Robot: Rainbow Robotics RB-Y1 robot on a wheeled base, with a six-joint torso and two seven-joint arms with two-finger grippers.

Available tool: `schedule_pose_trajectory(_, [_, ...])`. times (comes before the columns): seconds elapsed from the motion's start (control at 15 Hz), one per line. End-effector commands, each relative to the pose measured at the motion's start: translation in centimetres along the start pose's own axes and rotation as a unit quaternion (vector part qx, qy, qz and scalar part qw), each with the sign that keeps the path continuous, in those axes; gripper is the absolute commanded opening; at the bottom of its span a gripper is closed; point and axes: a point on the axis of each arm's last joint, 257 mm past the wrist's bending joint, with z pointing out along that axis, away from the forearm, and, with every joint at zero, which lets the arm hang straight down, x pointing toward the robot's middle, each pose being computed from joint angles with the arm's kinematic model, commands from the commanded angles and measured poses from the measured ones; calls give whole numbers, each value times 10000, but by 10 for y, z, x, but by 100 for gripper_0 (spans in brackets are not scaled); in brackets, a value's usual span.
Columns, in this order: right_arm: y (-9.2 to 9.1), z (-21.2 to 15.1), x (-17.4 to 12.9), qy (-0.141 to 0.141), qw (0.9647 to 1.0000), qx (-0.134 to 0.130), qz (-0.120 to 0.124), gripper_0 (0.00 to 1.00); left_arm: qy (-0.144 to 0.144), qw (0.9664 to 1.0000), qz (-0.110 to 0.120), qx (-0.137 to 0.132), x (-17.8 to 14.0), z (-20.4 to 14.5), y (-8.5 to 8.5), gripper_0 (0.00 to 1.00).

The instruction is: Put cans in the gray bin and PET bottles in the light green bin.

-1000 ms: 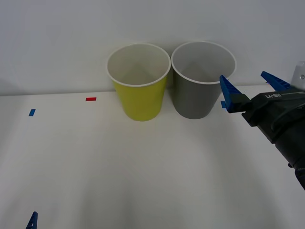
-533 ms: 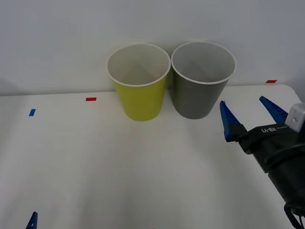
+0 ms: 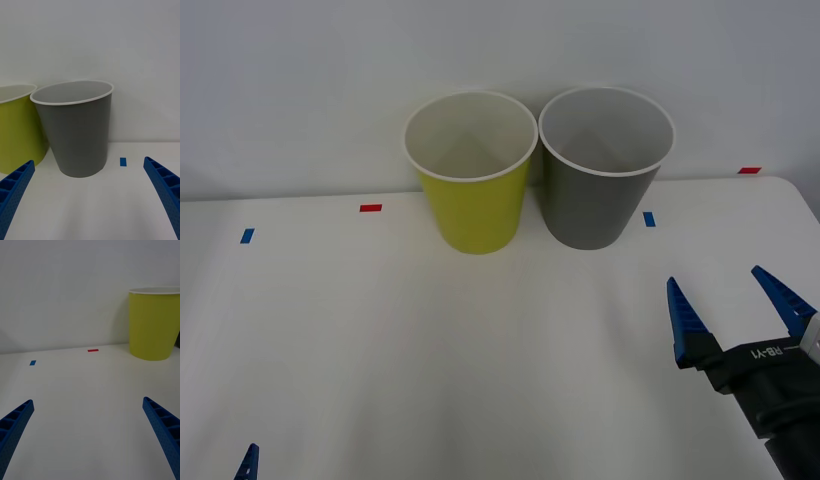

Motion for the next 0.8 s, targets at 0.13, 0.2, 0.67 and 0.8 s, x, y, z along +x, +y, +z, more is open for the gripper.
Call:
schedule_pose_trajectory(0.13, [-6, -27, 7, -22, 9997, 221, 31, 100, 0, 10000, 0, 0, 0, 0, 0, 100])
schedule_pose_trajectory(0.2, [-7, -33, 9, -14, 9997, 242, 26, 100, 0, 10000, 0, 0, 0, 0, 0, 100])
schedule_pose_trajectory(0.67, [-2, -82, 17, 41, 9993, 360, 91, 100, 0, 10000, 0, 0, 0, 0, 0, 100])
schedule_pose_trajectory(0.8, [-3, -96, 26, -62, 9993, 366, 70, 100, 0, 10000, 0, 0, 0, 0, 0, 100])
